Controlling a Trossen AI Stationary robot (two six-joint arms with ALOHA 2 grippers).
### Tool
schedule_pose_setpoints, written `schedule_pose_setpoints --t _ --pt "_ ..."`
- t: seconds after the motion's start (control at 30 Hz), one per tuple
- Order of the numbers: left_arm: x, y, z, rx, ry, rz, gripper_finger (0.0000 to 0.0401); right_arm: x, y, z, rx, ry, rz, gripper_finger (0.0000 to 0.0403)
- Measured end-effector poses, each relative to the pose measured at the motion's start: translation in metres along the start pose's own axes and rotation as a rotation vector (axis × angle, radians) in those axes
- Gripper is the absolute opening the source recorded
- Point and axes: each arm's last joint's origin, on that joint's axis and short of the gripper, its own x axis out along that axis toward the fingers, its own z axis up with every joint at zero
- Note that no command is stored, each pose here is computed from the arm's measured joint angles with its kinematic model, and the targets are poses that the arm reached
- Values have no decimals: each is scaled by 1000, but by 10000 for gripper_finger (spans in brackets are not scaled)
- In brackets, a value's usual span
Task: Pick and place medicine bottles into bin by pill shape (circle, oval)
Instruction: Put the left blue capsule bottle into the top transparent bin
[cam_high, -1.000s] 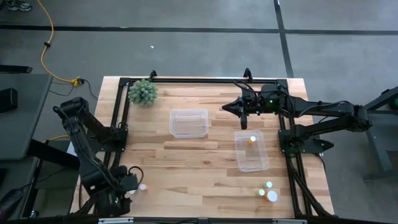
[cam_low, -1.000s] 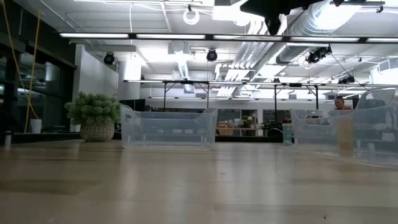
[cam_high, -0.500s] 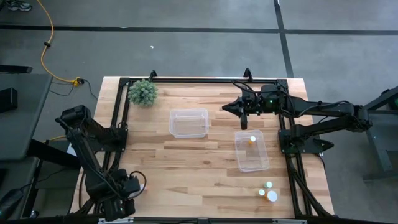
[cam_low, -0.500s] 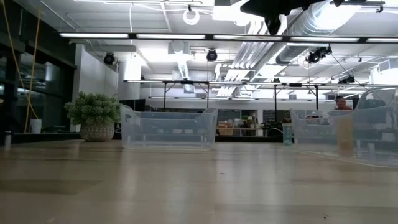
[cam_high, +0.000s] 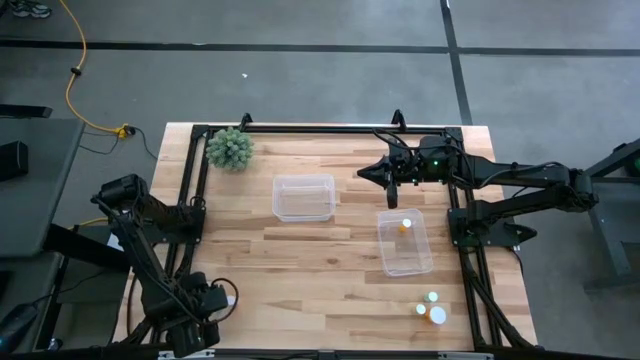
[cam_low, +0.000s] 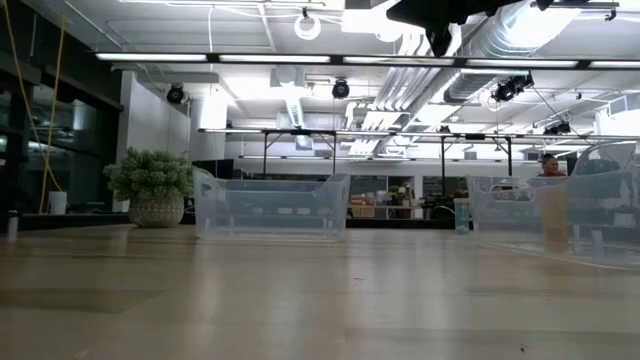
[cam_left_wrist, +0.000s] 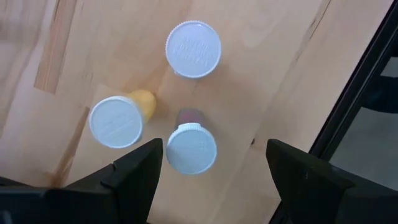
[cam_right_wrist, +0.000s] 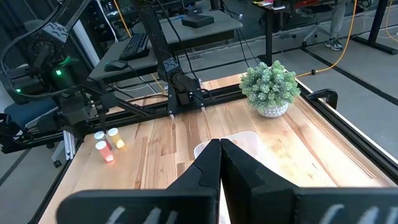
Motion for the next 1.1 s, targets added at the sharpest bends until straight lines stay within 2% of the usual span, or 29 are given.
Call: schedule_pose_setpoints --t 0.43,1.1 --pt "3 3 0 63 -1 13 179 0 0 0 0 1 -13 0" --pt "5 4 -1 75 5 22 159 0 -1 -1 1 11 -22 0"
